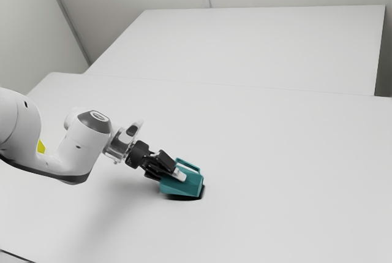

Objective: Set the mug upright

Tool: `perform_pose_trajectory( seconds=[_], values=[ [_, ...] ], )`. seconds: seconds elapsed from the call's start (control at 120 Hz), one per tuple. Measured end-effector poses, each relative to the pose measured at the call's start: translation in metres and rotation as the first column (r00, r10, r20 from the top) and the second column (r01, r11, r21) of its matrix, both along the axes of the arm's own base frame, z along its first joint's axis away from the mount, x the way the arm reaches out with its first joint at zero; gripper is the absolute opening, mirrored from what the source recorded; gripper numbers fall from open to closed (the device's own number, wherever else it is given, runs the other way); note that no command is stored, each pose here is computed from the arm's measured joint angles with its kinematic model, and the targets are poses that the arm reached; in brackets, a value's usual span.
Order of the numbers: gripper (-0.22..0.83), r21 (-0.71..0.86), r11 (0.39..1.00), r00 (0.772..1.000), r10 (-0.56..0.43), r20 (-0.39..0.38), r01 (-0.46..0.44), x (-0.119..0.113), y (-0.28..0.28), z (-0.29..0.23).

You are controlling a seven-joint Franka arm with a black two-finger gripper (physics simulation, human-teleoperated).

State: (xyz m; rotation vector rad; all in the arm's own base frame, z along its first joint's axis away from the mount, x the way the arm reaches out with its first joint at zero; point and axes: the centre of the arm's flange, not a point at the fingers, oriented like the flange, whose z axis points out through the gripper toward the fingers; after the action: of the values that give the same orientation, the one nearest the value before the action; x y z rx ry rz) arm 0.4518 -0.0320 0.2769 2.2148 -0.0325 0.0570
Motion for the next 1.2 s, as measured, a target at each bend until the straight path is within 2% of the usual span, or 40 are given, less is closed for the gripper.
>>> perform_pose_trajectory(
  seconds=[0.233,0.433,0.533,0.633,0.758,0.892,1.042,1.2],
  values=[
    [-0.11,-0.013,1.000,0.999,-0.014,0.037,0.015,0.002,-0.010,0.013],
    [-0.15,-0.013,0.999,0.992,-0.046,0.116,0.047,0.004,-0.021,0.047],
    [-0.16,0.037,0.996,0.979,-0.091,0.184,0.086,0.005,-0.021,0.076],
    [-0.16,0.159,0.975,0.950,-0.190,0.246,0.154,0.006,-0.016,0.108],
    [-0.17,0.388,0.890,0.898,-0.355,0.260,0.240,0.021,-0.008,0.143],
    [-0.17,0.585,0.756,0.858,-0.478,0.185,0.295,0.030,0.003,0.154],
    [-0.17,0.705,0.627,0.838,-0.538,0.087,0.330,0.039,0.012,0.149],
    [-0.17,0.773,0.528,0.829,-0.560,0.007,0.350,0.047,0.017,0.144]
  ],
)
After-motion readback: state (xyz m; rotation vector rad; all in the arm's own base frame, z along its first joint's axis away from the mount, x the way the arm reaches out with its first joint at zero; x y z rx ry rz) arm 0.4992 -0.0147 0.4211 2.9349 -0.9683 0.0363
